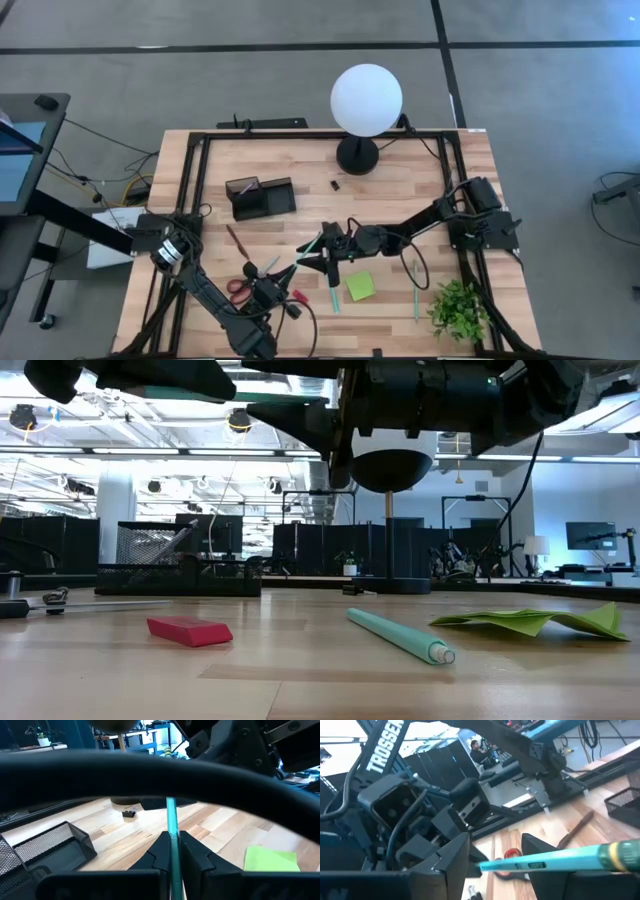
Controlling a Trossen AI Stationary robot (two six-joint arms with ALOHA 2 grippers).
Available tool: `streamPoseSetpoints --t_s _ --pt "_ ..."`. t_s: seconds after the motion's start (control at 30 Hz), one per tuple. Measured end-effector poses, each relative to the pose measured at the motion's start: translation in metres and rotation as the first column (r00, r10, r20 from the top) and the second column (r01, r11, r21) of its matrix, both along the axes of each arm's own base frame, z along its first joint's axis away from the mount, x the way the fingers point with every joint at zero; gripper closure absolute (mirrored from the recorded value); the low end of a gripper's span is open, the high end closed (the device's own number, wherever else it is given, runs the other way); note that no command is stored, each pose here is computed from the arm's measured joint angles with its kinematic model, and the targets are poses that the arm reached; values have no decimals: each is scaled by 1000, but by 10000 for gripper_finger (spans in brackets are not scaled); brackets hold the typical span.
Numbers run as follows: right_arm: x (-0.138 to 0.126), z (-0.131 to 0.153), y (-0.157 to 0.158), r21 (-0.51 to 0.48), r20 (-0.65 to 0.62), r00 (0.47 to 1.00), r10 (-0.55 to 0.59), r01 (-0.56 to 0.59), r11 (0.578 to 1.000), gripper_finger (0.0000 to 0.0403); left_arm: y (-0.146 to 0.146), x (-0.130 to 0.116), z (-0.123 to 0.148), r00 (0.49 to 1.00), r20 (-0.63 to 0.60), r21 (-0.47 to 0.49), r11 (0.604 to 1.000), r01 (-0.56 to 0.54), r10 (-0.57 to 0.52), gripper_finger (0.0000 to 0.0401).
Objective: Pick and place office supplies into organizer
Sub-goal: Put the left blue pencil into the black desk organizer
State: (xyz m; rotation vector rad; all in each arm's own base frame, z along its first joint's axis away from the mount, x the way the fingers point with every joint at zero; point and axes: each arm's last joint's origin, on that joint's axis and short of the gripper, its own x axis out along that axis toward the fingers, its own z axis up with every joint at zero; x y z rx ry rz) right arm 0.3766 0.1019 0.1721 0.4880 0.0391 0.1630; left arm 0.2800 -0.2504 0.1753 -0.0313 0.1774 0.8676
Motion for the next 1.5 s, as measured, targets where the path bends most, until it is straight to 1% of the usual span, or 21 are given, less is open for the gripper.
streamPoseSetpoints --t_s 0.1,0.2,0.4,0.5,0.6,0.73,0.9,1.0,1.1,1.17,1.23,1.3,1.37,1.43,1.5 --pt "2 0 0 -6 -22 1000 0 0 1000 253 0 0 0 1000 2 -2 1000 -1 1 394" --pt "2 -3 0 -15 -50 999 0 -1 1000 286 1 1 0 1000 12 -3 1000 -1 1 394" --pt "2 -1 0 -11 -36 999 -1 1 1000 356 2 2 0 1000 11 -6 1000 -6 7 396" --pt "2 1 0 -6 -20 1000 2 -2 1000 385 2 2 0 1000 10 -6 1000 -8 8 388" --pt "3 0 -1 -7 -24 1000 0 0 1000 388 3 2 -1 1000 2 -13 1000 -17 17 376" --pt "2 -1 -2 -11 -33 999 -12 12 1000 375 2 2 0 1000 -9 -14 1000 -18 18 364" --pt "3 -4 -8 -26 -67 996 -59 58 998 390 -2 5 8 999 -46 11 1000 -1 1 366" --pt "5 -4 -14 -24 -61 995 -75 73 997 389 -6 10 17 996 -91 36 999 16 -13 372" --pt "7 -1 -24 -14 -28 992 -120 119 993 377 -8 9 35 992 -119 53 998 42 -36 381" --pt "9 5 -34 -31 25 985 -169 170 985 375 -7 4 56 994 -93 64 996 69 -63 389" --pt "15 12 -44 -69 64 973 -223 227 971 382 -4 -5 80 993 -68 91 990 103 -97 397" --pt "23 23 -53 -130 107 954 -282 294 947 391 1 -15 105 991 -49 136 982 133 -128 400" --pt "33 38 -58 -201 140 936 -323 346 916 390 8 -28 130 987 -42 181 970 160 -155 399" --pt "45 53 -61 -279 129 932 -339 362 889 386 17 -41 155 984 -43 219 960 177 -172 400" --pt "57 70 -63 -350 101 920 -378 388 853 380 26 -53 175 982 -43 238 953 187 -182 401"
